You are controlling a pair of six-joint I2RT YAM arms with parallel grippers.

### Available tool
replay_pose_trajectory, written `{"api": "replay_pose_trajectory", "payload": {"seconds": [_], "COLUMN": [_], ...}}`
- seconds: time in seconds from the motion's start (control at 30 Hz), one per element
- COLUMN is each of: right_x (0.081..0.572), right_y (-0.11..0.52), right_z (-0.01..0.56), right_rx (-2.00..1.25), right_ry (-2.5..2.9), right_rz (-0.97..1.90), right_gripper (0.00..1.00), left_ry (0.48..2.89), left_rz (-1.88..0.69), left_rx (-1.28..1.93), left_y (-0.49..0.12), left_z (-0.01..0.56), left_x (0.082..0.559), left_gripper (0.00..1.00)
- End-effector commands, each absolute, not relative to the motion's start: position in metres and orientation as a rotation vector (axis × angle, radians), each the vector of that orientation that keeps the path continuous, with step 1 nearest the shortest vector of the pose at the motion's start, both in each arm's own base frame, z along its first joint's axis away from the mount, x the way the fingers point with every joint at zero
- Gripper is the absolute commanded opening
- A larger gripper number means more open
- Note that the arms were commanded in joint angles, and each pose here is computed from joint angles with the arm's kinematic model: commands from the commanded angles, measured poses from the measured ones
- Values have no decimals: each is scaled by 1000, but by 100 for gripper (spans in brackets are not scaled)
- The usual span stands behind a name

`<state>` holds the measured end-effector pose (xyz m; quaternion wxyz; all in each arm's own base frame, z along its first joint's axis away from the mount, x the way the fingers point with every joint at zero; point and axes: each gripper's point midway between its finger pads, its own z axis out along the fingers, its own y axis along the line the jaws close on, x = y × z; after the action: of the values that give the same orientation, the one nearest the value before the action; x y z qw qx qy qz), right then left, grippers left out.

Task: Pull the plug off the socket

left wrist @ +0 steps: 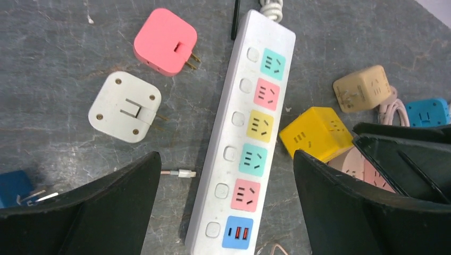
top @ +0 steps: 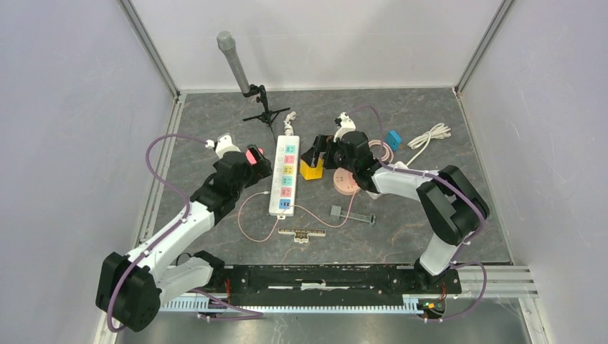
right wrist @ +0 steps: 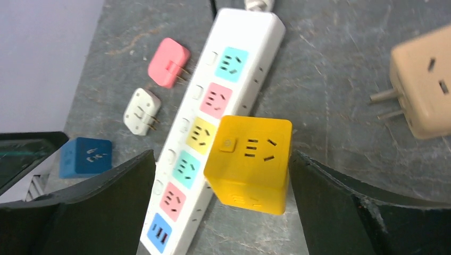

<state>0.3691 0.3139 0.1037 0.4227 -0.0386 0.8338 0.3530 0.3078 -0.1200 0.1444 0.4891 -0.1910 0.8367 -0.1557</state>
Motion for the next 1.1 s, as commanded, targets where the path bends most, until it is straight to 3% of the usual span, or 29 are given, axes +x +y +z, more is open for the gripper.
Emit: {"api": "replay_pose_trajectory", "payload": {"seconds": [0.0,0.27,0.53,0.83,1.07], "right_x": [376,361,343,333,332], "right_y": [322,263,163,174,186], "right_z": [176,192,140,92,85], "right_rx": [-196,-161,-48,-135,-196], "right_ry": [1916,1940,2089,2241,2246], "right_rz": [921,638,84,92,143], "right_gripper": [98,98,98,98,72], "left_ry": [2035,2134,2226,2242,2258], "left_rz": [-357,-482,-672,-722,-838], "left_rx": [-434,-421,-308,-289,-246], "left_y": [-115,-126,-159,-165,-184], "left_z": [175,167,159,156,151], "left_x": [318,300,286,279,278], "left_gripper": [100,100,100,100,100]}}
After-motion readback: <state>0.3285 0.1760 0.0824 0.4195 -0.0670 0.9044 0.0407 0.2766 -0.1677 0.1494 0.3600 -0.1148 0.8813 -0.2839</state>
